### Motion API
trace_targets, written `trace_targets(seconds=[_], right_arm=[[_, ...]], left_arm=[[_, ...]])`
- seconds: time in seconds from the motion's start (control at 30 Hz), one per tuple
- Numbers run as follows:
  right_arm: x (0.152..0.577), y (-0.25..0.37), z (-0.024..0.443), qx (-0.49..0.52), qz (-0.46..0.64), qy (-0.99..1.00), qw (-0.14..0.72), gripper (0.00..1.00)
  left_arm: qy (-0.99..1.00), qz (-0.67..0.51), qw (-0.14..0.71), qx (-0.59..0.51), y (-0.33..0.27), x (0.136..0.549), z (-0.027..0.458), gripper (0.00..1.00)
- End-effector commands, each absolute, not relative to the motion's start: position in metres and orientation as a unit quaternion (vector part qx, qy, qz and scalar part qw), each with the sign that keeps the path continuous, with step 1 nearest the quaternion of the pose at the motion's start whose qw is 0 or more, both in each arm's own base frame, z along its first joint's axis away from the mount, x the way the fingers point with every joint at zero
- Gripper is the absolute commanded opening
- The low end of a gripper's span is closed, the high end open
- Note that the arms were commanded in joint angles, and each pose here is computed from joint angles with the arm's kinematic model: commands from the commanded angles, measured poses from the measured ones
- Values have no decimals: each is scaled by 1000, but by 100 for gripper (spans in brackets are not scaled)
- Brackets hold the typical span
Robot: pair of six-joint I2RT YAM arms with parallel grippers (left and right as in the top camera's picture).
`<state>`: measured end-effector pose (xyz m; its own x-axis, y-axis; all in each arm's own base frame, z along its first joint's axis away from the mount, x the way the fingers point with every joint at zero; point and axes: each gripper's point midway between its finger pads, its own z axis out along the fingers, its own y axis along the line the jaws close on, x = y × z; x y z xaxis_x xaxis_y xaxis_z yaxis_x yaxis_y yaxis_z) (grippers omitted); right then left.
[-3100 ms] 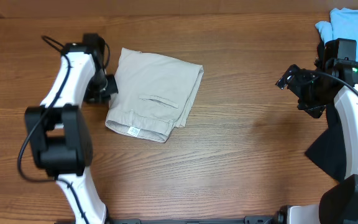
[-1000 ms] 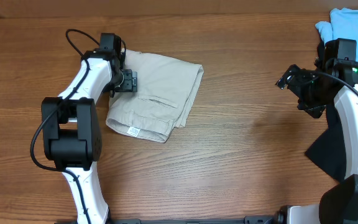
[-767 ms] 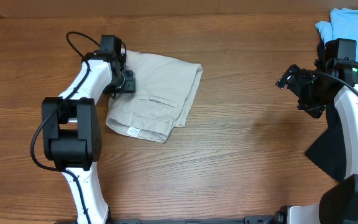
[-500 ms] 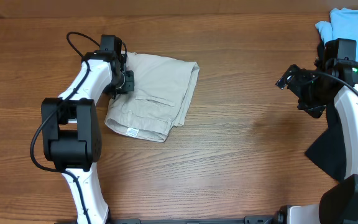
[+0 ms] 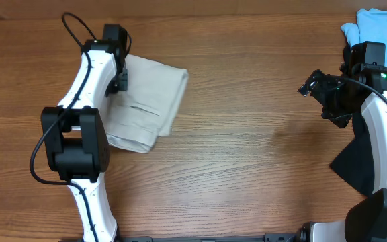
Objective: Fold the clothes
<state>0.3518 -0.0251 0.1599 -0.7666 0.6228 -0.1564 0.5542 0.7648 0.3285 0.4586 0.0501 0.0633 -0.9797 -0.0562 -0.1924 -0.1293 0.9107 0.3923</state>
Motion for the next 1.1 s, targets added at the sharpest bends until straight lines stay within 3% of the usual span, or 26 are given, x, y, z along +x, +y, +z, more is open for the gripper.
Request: trace_targets(seconds=[0.0,0.5,0.8,0.83,0.9,0.93,0.97,1.07], right_arm=[[354,-28,163,315,130,930,137,100],[354,-28,163,315,130,930,137,100],[354,-28,163,315,130,930,137,100],[354,-28,163,316,130,930,137,100],[354,-28,163,315,130,930,137,100],[354,-28,163,315,130,930,137,100],[354,-28,163,315,130,930,137,100],[354,-28,163,315,130,930,137,100]], left_arm=[[931,341,108,-72,100,464,98,4],[898,381,125,-180,223,454,112,4],[916,329,160,-167,256,467,107,7],[914,331,164,-171,261,467,108,13],[911,335,169,-174,268,467,110,46],[908,342,170,-174,271,467,112,89],[904,349,172,-177,274,467,115,98],[889,376,178,-189,282,467,129,100]])
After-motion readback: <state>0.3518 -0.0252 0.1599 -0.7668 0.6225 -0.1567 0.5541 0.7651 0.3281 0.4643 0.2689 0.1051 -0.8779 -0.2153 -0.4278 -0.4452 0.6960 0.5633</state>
